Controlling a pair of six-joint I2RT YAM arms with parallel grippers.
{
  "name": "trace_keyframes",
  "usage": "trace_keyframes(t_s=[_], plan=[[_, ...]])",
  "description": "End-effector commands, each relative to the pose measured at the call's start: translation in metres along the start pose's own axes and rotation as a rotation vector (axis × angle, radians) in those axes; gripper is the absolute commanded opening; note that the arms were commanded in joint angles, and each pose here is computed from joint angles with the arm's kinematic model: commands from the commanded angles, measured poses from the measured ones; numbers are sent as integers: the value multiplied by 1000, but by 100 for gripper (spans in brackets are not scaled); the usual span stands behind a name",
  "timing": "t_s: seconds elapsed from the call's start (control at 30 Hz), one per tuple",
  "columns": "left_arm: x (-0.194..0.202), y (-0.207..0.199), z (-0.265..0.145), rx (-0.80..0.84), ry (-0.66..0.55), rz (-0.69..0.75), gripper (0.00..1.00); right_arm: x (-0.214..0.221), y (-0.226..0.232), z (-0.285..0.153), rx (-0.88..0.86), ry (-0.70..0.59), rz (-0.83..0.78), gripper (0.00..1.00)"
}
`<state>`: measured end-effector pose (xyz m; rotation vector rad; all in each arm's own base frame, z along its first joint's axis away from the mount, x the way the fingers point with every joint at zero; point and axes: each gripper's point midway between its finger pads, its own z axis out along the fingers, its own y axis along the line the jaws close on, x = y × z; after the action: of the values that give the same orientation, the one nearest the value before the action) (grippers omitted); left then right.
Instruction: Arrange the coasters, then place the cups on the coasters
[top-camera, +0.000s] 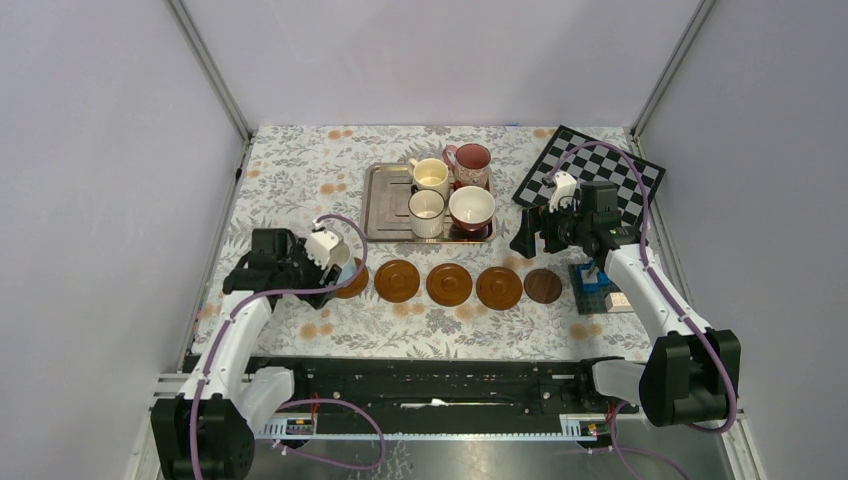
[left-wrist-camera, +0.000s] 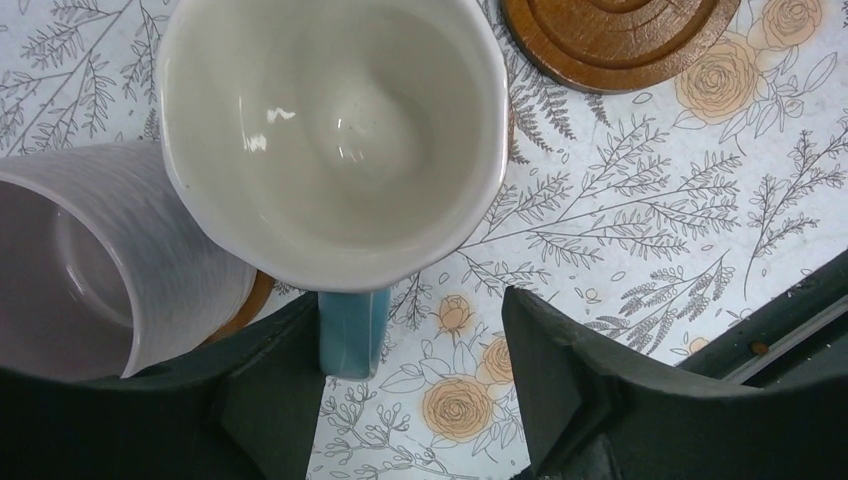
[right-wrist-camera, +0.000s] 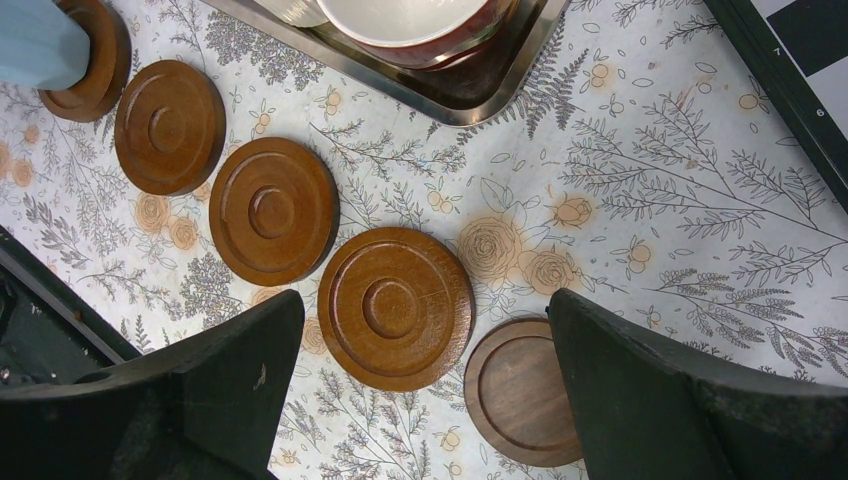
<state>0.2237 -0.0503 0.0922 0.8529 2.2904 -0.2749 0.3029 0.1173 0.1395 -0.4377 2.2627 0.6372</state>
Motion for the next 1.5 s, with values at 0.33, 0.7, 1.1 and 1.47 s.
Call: trace_keyframes(t_s=[0.33, 0.7, 1.1, 1.47], plan=[[-97, 39, -55, -123, -128, -45, 81, -13, 5, -4, -25, -38, -10, 100], [-205, 45, -26, 77, -170, 173, 83, -23, 9, -8, -47, -38, -49, 100], [-282, 84, 79, 217, -260, 678, 80, -22, 8, -5, -48, -31, -54, 100], [-297, 83, 171, 262, -269, 875, 76, -13, 4, 1, -47, -9, -41, 100]])
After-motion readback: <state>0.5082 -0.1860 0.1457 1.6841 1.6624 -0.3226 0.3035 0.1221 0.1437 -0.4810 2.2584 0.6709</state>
